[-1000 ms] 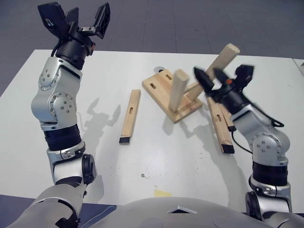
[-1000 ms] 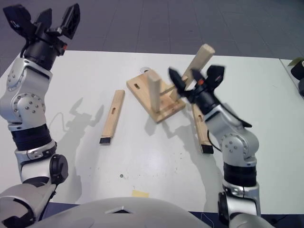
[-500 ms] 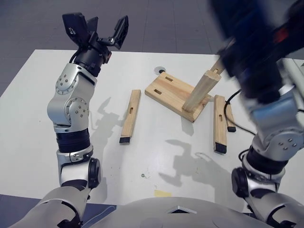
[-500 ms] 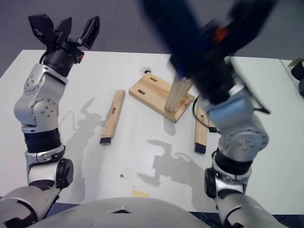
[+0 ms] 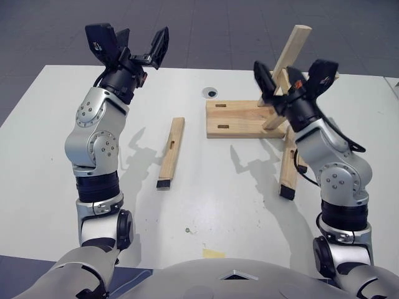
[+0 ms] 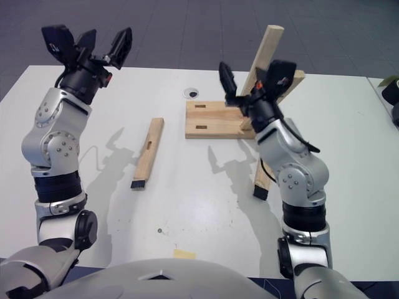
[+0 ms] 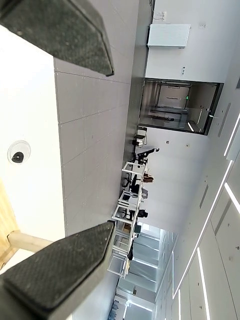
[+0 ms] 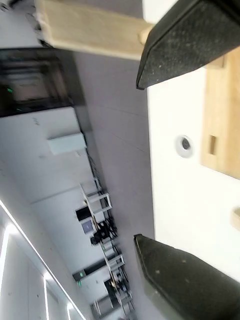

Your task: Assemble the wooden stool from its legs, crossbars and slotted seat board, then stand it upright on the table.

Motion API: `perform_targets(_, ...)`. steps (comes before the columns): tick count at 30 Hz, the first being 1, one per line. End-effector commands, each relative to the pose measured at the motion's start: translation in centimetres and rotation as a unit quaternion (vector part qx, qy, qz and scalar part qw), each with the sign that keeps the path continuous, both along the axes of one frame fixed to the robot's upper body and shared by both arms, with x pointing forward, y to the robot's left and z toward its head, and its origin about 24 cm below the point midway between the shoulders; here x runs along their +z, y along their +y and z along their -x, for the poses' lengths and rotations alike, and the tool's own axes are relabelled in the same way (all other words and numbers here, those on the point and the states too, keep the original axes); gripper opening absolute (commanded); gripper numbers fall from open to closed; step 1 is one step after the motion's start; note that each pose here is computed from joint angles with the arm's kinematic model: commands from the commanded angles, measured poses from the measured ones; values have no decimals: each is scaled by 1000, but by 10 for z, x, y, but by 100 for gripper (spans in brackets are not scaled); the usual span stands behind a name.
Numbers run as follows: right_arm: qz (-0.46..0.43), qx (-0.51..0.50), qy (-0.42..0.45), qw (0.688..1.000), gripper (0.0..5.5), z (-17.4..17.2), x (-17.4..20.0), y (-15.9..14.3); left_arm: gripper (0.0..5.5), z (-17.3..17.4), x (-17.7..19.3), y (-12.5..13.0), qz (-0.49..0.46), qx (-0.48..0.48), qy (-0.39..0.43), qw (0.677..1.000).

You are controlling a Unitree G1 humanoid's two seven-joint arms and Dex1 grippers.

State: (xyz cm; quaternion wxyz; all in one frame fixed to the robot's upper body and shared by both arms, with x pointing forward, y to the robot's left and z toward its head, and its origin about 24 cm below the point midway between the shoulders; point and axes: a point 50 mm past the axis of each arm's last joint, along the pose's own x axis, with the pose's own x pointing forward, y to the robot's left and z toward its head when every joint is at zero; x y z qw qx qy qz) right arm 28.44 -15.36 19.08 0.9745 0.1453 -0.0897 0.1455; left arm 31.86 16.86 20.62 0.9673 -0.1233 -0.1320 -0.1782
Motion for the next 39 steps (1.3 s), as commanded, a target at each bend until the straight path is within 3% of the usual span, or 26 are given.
perform_targets(1, 22, 36, 18, 999, 540, -1, -17, 17, 539, -1, 0, 0, -2, 9, 1, 1000)
perform_targets(6, 66, 113, 74, 989, 540, -3, -53, 37, 539, -2, -4, -1, -10, 9, 6, 1000)
perform_targets(12, 119, 33, 141, 982, 540, -54, -90, 26, 539, -4, -6, -4, -24, 2, 8, 1000)
perform_targets(18, 254, -1, 255, 933, 540, -78, -141, 28, 539, -4, -6, -10, -42, -12, 6, 999)
perform_targets(21, 271, 21, 307, 912, 540, -76, -157, 28, 539, -3, -4, -10, -43, -16, 2, 999)
perform_targets(24, 287, 136, 324, 891, 540, -60, -170, 35, 539, -2, -4, -13, -47, -20, 0, 999)
perform_targets(31, 386, 375, 281, 794, 540, 20, -180, 35, 539, 1, 8, -12, -49, -15, -20, 998)
perform_targets(35, 429, 418, 288, 747, 540, 68, -173, 7, 539, 2, 7, -10, -55, -8, -18, 998)
perform_targets(39, 464, 398, 300, 733, 540, 88, -162, -19, 539, 5, 2, -8, -55, -1, -11, 998)
